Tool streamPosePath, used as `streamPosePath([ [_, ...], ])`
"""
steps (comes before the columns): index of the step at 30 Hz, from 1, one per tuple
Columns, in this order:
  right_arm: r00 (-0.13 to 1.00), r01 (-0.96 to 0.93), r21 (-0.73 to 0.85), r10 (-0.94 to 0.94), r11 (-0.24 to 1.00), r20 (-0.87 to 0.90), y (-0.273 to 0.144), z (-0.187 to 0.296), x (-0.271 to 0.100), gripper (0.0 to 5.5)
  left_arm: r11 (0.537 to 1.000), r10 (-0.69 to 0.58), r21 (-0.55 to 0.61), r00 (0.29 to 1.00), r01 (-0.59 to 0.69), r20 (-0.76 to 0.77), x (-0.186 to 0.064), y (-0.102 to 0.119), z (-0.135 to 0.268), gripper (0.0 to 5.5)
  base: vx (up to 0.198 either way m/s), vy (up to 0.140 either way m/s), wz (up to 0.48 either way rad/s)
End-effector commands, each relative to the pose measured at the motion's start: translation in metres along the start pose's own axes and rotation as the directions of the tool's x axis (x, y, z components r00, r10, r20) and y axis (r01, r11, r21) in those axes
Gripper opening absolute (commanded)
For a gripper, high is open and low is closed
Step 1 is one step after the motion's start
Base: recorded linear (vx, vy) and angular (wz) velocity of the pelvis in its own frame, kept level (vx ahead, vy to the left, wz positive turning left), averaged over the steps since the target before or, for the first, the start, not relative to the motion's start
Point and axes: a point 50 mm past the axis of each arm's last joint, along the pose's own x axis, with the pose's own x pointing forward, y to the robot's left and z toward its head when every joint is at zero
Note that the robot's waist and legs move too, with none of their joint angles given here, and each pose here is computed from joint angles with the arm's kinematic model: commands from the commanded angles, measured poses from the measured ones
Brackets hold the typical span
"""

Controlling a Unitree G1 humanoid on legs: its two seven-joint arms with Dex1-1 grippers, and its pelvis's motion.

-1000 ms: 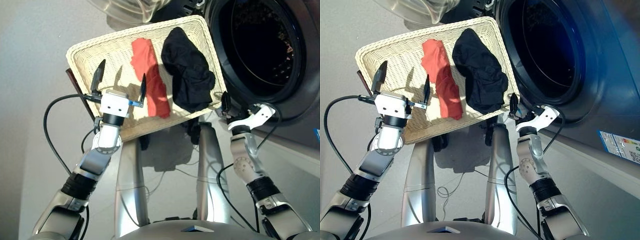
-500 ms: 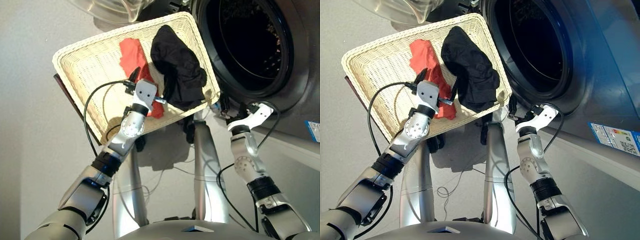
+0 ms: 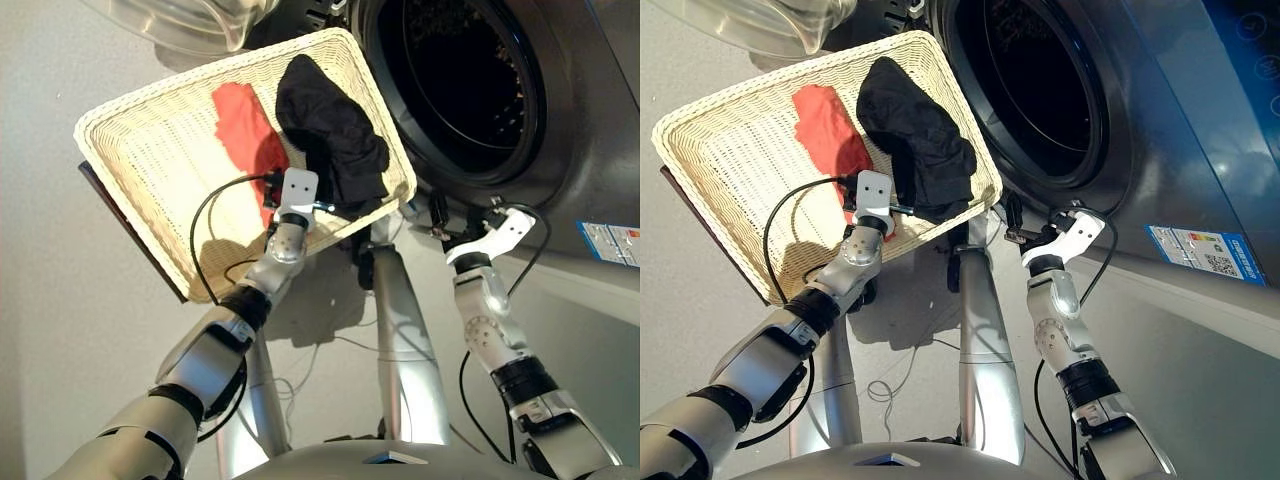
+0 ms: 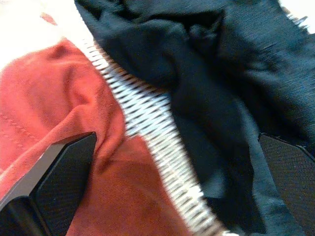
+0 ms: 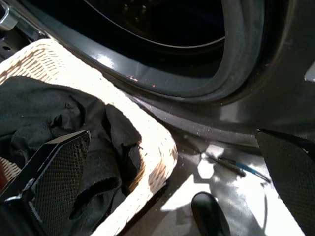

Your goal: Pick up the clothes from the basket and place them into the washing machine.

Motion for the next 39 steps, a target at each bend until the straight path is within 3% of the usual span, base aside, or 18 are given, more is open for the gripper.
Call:
streamPosePath([
  [1,0.991,-0.079,0.026,0.075,0.997,0.108,0.014,0.018,-0.006,5.50,0.999,0.036,0.014,0.999,-0.036,-0.019,-0.002,-0.011,-0.007,5.50,0.000,0.000,0.000],
  [5,0.990,-0.099,0.028,0.095,0.995,0.107,0.017,0.019,-0.009,5.50,0.998,0.056,0.024,0.996,-0.055,-0.070,-0.003,-0.012,-0.016,5.50,0.000,0.000,0.000],
  [13,0.991,-0.099,0.045,0.095,0.994,0.092,0.019,0.015,-0.013,5.50,0.978,0.176,-0.087,0.973,-0.191,-0.150,-0.006,-0.007,-0.026,5.50,0.000,0.000,0.000],
  [19,0.993,-0.103,0.042,0.100,0.994,0.068,0.021,0.013,-0.014,5.50,0.929,0.253,-0.211,0.938,-0.304,-0.237,-0.009,-0.003,-0.034,5.50,0.000,0.000,0.000],
  [28,0.991,-0.119,0.053,0.115,0.992,0.065,0.023,0.014,-0.017,5.50,0.866,0.365,-0.257,0.894,-0.429,-0.261,-0.012,0.012,-0.038,5.50,0.000,0.000,0.000],
  [33,0.991,-0.119,0.042,0.116,0.992,0.071,0.023,0.017,-0.015,5.50,0.862,0.341,-0.286,0.895,-0.419,-0.287,-0.012,0.014,-0.042,5.50,0.000,0.000,0.000],
  [34,0.991,-0.120,0.037,0.118,0.992,0.071,0.023,0.017,-0.015,5.50,0.865,0.329,-0.290,0.899,-0.410,-0.290,-0.012,0.013,-0.042,4.42,0.000,0.000,0.000],
  [35,0.990,-0.122,0.034,0.119,0.992,0.071,0.023,0.017,-0.015,5.50,0.863,0.320,-0.300,0.900,-0.406,-0.297,-0.012,0.014,-0.043,0.00,0.000,0.000,0.000],
  [39,0.990,-0.126,0.032,0.124,0.991,0.065,0.023,0.017,-0.014,5.50,0.862,0.303,-0.327,0.911,-0.386,-0.279,-0.008,0.017,-0.038,0.00,0.000,0.000,0.000],
])
